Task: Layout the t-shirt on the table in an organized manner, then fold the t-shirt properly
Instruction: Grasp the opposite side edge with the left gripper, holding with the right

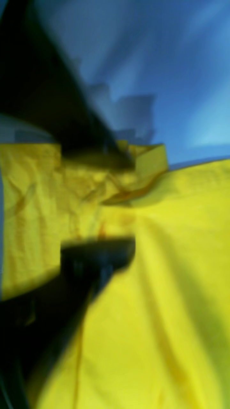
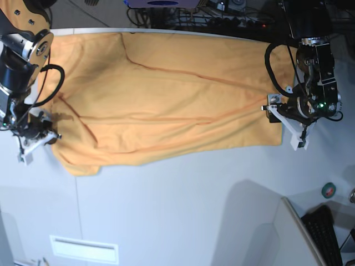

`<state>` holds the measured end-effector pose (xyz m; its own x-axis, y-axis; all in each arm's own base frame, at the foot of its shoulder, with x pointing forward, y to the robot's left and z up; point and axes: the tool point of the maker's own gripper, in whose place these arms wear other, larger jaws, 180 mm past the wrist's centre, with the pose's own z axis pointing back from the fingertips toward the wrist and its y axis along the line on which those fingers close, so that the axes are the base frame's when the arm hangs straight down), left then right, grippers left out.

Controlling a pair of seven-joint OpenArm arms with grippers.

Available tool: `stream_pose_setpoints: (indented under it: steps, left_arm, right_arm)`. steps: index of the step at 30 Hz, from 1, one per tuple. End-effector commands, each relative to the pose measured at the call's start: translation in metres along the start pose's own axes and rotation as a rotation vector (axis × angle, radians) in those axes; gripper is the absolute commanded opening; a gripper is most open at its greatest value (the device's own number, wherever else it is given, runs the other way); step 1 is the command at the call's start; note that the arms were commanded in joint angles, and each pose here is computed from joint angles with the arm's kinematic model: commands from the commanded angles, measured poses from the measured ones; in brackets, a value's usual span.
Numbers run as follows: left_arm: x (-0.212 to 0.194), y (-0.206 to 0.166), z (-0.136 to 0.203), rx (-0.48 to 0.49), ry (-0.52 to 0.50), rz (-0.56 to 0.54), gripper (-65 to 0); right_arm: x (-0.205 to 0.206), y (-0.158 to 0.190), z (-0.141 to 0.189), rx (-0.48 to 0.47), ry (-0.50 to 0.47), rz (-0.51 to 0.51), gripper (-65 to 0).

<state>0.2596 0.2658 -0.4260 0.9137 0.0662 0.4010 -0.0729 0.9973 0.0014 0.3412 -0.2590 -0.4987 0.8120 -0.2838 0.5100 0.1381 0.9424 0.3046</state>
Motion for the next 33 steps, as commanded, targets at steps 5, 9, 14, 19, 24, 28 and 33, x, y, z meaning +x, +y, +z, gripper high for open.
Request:
stream_pose_setpoints:
  steps: [5,9,14,19,24,28,33]
  left_arm:
    - [0.032,0.037,0.031,0.075,-0.144,0.103,-14.2]
    - [0.046,0.048,0.009,0.047,-0.11,0.182,-14.2]
    - [0.065,0.058,-0.038,-0.031,-0.046,0.211,-14.2]
    - [0.071,0.057,-0.065,-0.059,-0.053,0.242,-14.2]
    - [0.076,0.053,-0.068,-0.069,-0.062,0.245,-14.2]
    - [0.077,0.051,-0.068,-0.073,-0.065,0.247,-14.2]
    - [0.089,0.038,-0.069,-0.098,-0.082,0.248,-14.2]
  right_arm:
    - [0.028,-0.004,0.007,-0.005,-0.067,0.011,-65.0]
    - [0.03,-0.004,0.007,-0.006,-0.07,0.012,-65.0]
    - [0.031,-0.003,0.007,-0.004,-0.071,0.012,-65.0]
    - [0.03,-0.006,0.008,-0.009,-0.069,0.013,-65.0]
    - [0.03,-0.006,0.008,-0.009,-0.069,0.013,-65.0]
    - [0.03,-0.006,0.008,-0.009,-0.069,0.013,-65.0]
    - [0.031,-0.003,0.007,-0.004,-0.071,0.012,-65.0]
